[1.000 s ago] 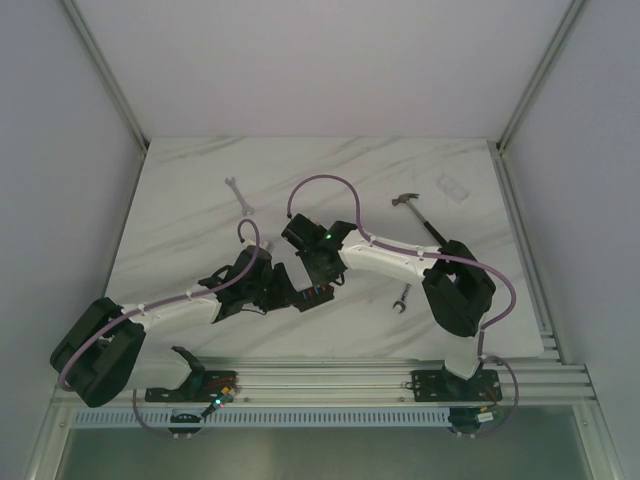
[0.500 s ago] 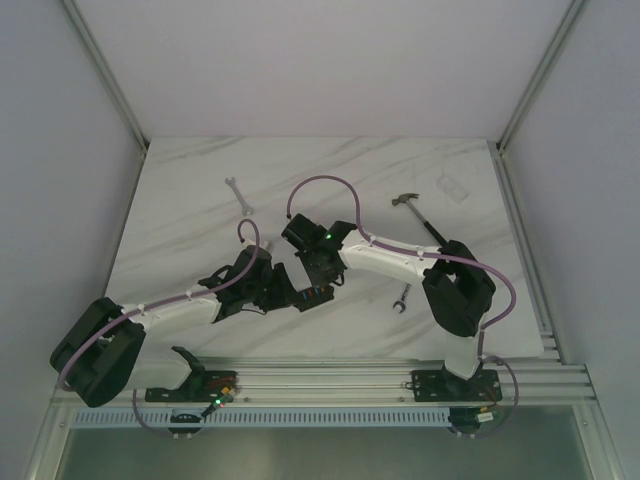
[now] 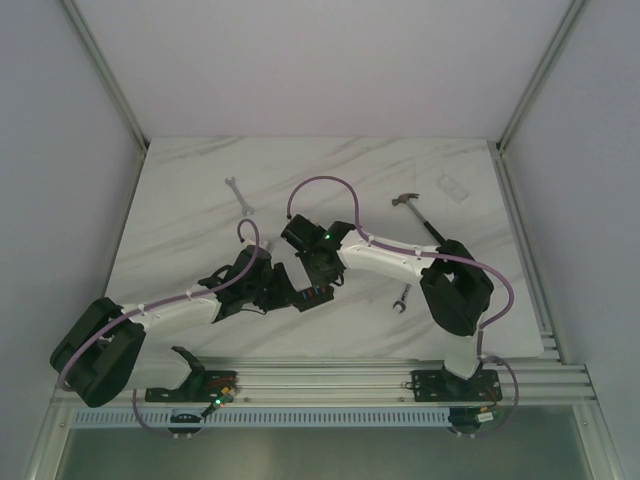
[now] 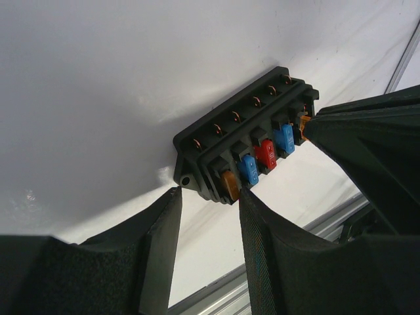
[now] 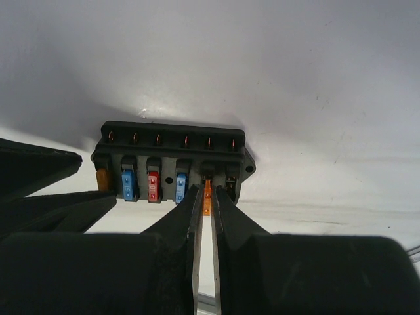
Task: Snap on the fuse box
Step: Install the fuse at the fuse box base.
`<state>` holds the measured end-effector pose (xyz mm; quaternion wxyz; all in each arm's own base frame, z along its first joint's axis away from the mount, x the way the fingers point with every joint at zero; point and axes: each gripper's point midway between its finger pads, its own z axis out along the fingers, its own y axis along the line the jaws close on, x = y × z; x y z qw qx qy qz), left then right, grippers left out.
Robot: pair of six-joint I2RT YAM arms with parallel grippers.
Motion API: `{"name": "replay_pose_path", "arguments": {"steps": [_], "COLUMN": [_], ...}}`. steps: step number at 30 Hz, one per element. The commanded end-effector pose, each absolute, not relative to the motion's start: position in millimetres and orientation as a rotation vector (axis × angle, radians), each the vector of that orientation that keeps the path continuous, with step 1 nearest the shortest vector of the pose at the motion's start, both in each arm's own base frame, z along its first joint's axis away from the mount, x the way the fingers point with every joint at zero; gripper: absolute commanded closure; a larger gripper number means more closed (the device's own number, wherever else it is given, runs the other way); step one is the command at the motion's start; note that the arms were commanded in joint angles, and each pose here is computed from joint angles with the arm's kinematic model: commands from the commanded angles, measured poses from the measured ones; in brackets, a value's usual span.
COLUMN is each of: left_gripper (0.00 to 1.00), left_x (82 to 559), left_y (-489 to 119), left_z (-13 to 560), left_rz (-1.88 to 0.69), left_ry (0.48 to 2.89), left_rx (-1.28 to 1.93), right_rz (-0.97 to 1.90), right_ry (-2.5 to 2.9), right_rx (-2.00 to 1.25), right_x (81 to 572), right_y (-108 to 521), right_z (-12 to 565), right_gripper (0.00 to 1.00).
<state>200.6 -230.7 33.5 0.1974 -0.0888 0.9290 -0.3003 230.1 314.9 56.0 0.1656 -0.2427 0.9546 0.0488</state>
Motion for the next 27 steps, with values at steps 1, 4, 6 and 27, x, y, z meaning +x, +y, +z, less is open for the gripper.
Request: {"name": "replay_pose_path", "arguments": {"steps": [1, 4, 6, 27], "left_gripper": [0.51, 0.51, 0.51, 0.53], "left_x": [200.5, 200.5, 200.4, 199.7], "left_y": [-226.2, -226.3, -226.5, -224.8], "left_z": [29.5, 29.5, 29.8, 28.4], "left_rz": [-0.809, -0.81, -0.811, -0.806], "left_ry": [2.62, 2.619, 2.62, 2.621], "left_rx": [-0.261, -0.262, -0.26, -0.274], "right_rz": [0.133, 0.138, 0.143, 0.107], "right_ry": [2.713, 2.711, 2.709, 2.731], "right_rx": [-0.69, -0.686, -0.68, -0.557], "right_x": [232.5, 232.8, 233.2, 231.9], "right_y": [321.7, 322.7, 323.5, 315.3], "right_z": [56.8, 57.2, 58.2, 52.7], "right_gripper": [1.0, 1.0, 1.0, 1.0]}}
